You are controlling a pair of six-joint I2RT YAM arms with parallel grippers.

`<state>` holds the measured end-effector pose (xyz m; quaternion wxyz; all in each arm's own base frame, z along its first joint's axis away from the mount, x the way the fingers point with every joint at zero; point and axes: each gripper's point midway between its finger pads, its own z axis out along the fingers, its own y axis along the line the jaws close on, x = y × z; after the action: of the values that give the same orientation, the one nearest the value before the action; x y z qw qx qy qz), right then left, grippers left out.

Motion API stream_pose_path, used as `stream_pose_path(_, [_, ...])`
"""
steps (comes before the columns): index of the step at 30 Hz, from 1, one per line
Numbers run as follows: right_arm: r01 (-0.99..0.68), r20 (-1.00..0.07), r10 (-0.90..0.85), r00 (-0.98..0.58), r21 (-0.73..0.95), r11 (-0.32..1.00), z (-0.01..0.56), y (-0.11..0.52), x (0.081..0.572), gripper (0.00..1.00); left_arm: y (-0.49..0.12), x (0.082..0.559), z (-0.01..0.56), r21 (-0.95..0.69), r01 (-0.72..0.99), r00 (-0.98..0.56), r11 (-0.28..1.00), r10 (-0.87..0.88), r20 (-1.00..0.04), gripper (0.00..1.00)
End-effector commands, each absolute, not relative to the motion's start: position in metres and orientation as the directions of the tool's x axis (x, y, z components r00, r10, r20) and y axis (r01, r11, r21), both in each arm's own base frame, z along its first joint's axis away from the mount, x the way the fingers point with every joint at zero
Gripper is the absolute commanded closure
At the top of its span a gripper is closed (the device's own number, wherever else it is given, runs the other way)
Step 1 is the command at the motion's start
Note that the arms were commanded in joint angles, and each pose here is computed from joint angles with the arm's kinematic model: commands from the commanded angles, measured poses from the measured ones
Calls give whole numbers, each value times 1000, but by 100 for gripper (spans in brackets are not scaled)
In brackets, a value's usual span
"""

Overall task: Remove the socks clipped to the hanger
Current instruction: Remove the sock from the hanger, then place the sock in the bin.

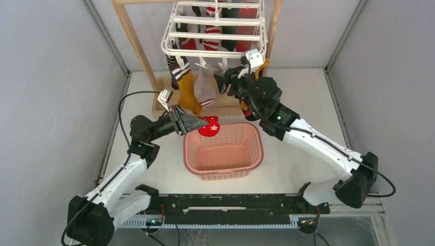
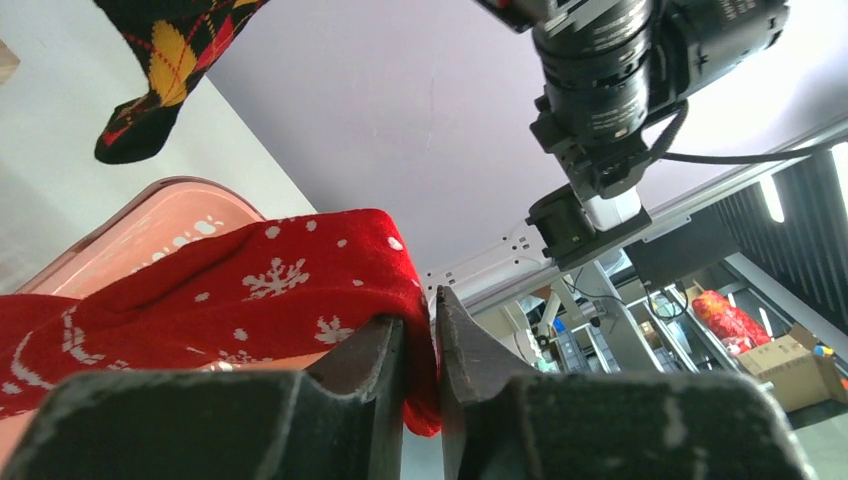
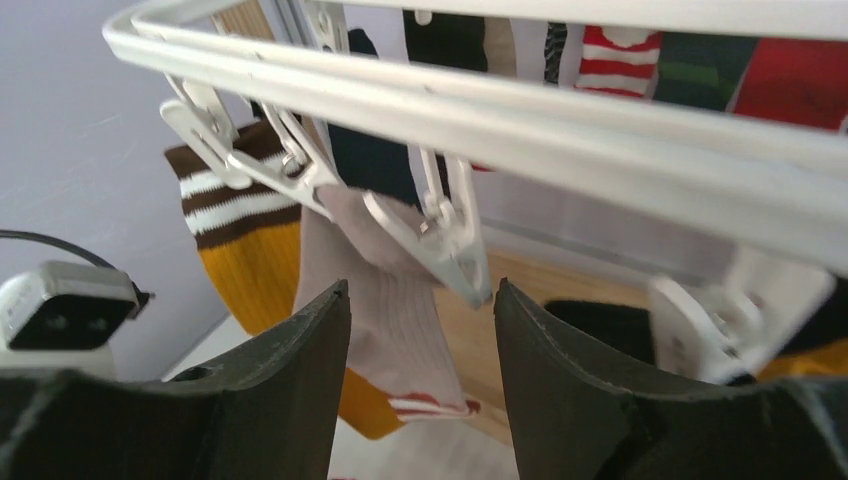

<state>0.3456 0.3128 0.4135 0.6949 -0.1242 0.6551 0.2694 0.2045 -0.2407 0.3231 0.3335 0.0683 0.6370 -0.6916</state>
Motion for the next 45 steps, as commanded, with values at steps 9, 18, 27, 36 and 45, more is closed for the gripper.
stream_pose_path(9, [-553, -954, 287, -90, 287, 782, 417, 264, 275, 36, -234, 173, 360, -788, 616, -726, 2, -388, -568, 78])
stream_pose_path(18, [-553, -947, 237, -218, 320, 769, 359, 232, 229, 35, -232, 141, 383, -765, 642, -719, -49, -387, -578, 76])
stream_pose_path(27, [-529, -913, 202, -353, 373, 762, 293, 221, 204, 35, -233, 147, 345, -798, 599, -725, 67, -377, -576, 75])
stream_pose_path(36, [-545, -892, 183, -414, 404, 735, 277, 222, 181, 35, -247, 170, 292, -846, 519, -770, 120, -364, -524, 75])
stream_pose_path(45, [-550, -881, 141, -451, 398, 734, 260, 220, 166, 34, -246, 185, 223, -892, 382, -803, 242, -390, -450, 74])
